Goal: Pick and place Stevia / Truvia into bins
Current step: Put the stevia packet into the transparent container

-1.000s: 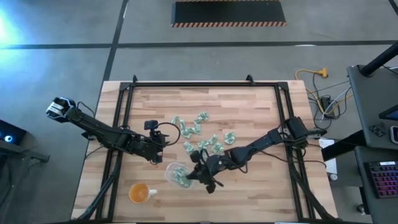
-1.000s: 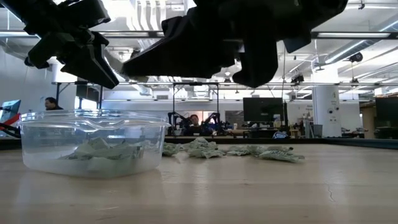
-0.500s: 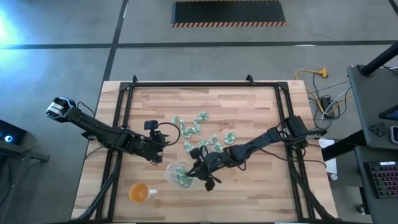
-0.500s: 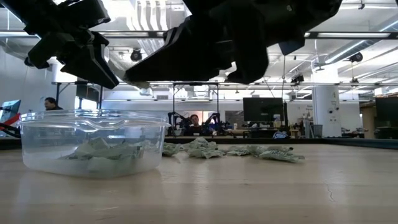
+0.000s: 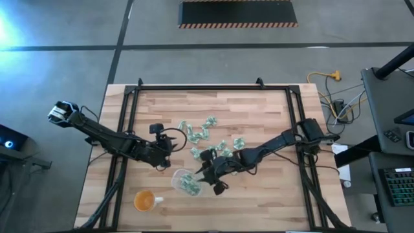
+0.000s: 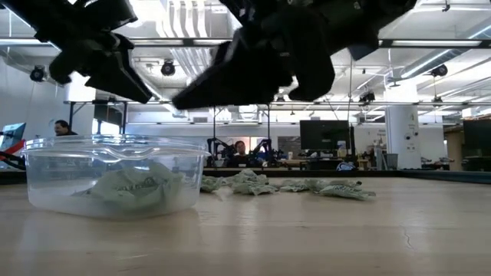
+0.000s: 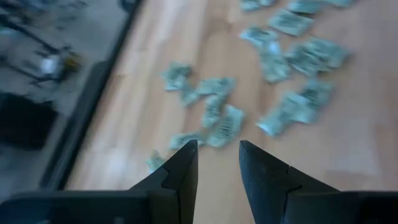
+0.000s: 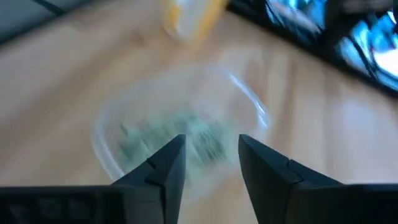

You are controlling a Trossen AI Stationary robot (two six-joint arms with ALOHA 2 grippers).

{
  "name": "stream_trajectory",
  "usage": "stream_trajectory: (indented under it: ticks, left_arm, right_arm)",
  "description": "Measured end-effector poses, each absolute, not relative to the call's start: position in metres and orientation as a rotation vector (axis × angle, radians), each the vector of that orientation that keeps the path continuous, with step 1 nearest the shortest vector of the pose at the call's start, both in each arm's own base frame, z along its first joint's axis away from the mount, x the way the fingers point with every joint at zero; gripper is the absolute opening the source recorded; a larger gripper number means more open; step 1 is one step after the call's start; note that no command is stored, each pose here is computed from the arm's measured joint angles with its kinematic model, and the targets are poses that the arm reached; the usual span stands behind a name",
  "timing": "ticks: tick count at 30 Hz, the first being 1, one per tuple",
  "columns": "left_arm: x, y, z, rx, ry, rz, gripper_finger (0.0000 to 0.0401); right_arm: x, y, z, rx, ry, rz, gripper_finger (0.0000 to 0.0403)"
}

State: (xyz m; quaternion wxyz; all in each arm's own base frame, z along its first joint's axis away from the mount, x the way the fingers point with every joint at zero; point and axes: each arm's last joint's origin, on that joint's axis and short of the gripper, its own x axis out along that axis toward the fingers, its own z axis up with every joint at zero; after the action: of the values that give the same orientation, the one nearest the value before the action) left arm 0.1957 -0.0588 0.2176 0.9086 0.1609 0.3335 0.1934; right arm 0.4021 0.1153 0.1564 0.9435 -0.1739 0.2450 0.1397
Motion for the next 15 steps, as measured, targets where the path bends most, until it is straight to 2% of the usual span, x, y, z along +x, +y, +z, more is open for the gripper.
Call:
stream_trajectory:
  ticks: [8,15]
  left_arm:
    - [0.201,-0.028,0.216,0.22,0.677,0.615,0.0099]
    - [0.209,0.021,0.216,0.072,0.723,0.622,0.0099]
  right_arm:
    - [0.374,0.105,0.177,-0.233,0.755,0.198,0.0121]
    - [0.355,0.105,0.185,-0.2,0.855,0.192,0.0106]
